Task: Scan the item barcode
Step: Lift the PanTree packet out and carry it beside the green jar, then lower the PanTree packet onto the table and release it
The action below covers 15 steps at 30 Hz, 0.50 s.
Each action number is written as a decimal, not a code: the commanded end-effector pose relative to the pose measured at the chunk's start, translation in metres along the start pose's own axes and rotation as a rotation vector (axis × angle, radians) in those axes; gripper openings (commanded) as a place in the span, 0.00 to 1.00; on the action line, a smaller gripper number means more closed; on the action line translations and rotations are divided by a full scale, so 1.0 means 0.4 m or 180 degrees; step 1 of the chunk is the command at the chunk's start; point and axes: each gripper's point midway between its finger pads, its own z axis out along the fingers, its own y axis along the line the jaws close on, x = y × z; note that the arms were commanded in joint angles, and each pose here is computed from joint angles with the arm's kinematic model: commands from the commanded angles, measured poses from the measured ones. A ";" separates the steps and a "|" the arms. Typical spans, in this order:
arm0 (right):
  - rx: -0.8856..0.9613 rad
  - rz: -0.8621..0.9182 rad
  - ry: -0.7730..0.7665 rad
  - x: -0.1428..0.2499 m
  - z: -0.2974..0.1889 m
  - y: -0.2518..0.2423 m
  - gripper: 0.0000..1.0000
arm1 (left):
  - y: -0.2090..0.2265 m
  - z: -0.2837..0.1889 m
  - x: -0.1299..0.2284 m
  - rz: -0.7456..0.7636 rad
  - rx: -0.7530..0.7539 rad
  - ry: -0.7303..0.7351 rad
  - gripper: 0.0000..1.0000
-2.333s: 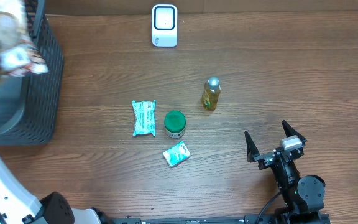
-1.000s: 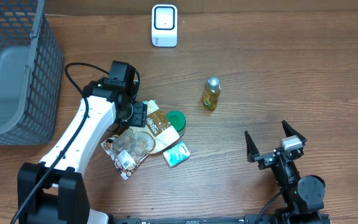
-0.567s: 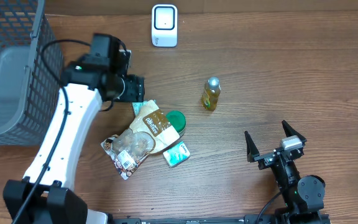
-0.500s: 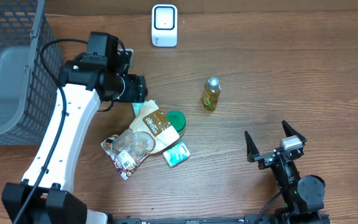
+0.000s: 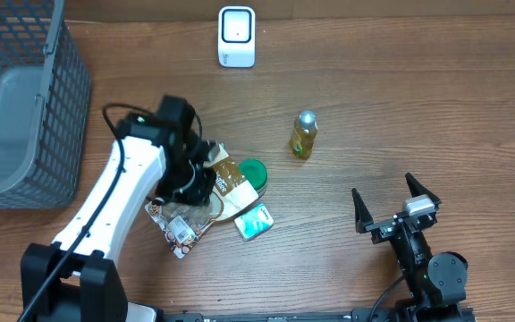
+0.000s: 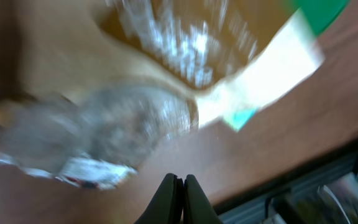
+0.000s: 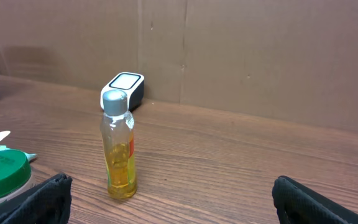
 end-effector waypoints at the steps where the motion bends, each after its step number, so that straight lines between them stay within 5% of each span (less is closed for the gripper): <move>1: 0.0028 0.0008 -0.0004 0.006 0.000 -0.004 1.00 | -0.040 0.041 0.053 0.0149 0.0323 0.0208 0.04; 15: 0.0028 0.0008 -0.0004 0.006 0.000 -0.004 1.00 | -0.055 0.148 0.043 0.0293 0.0502 0.0028 0.04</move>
